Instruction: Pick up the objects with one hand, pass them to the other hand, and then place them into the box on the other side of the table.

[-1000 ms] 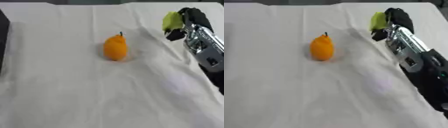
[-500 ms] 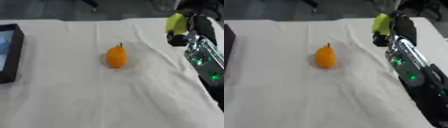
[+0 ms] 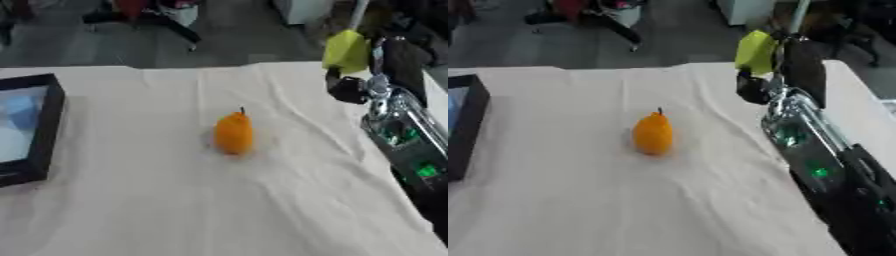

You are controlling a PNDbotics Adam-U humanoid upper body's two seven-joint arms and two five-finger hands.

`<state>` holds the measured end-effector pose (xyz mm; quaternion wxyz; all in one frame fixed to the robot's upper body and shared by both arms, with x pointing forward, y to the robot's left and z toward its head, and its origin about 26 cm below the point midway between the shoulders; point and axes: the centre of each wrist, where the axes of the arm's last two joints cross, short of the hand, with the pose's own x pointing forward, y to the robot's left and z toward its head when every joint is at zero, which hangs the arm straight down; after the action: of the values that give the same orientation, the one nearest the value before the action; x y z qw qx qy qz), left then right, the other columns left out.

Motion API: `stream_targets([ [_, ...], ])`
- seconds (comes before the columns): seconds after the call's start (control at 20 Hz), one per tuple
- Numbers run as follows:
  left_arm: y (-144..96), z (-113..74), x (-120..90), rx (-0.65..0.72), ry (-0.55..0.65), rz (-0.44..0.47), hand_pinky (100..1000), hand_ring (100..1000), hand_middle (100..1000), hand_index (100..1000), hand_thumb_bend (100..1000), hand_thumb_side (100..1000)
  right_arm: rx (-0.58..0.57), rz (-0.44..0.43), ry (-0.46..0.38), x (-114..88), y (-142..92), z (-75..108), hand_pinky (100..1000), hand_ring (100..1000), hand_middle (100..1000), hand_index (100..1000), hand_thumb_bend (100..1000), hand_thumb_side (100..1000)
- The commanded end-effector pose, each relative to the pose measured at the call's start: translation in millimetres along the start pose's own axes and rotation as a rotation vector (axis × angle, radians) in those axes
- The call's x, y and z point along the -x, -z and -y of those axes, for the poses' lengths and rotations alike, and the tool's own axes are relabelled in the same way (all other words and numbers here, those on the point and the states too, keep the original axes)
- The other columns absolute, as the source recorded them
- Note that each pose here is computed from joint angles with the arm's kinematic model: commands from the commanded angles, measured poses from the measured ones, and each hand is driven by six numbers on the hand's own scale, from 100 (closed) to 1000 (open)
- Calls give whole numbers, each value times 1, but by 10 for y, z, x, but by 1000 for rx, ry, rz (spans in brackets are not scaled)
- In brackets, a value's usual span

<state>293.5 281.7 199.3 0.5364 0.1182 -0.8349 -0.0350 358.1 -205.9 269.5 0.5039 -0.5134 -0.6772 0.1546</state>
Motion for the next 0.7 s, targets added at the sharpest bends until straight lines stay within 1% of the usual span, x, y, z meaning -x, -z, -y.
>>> stream_targets([
  [0.05, 41, -74, -101, 9, 27, 38, 1000, 845, 873, 756, 100, 669, 50, -6, 22, -53, 12, 49, 787, 665, 595, 611, 100, 100],
  [0.35, 42, -89, -105, 23, 38, 39, 1000, 844, 871, 757, 100, 663, 44, -20, 69, -73, -34, -47, 791, 660, 590, 605, 100, 100],
  [0.7, 66, -125, -144, 73, 69, 61, 1000, 843, 870, 759, 100, 635, 23, -38, 155, -149, -145, -165, 791, 656, 579, 593, 100, 100],
])
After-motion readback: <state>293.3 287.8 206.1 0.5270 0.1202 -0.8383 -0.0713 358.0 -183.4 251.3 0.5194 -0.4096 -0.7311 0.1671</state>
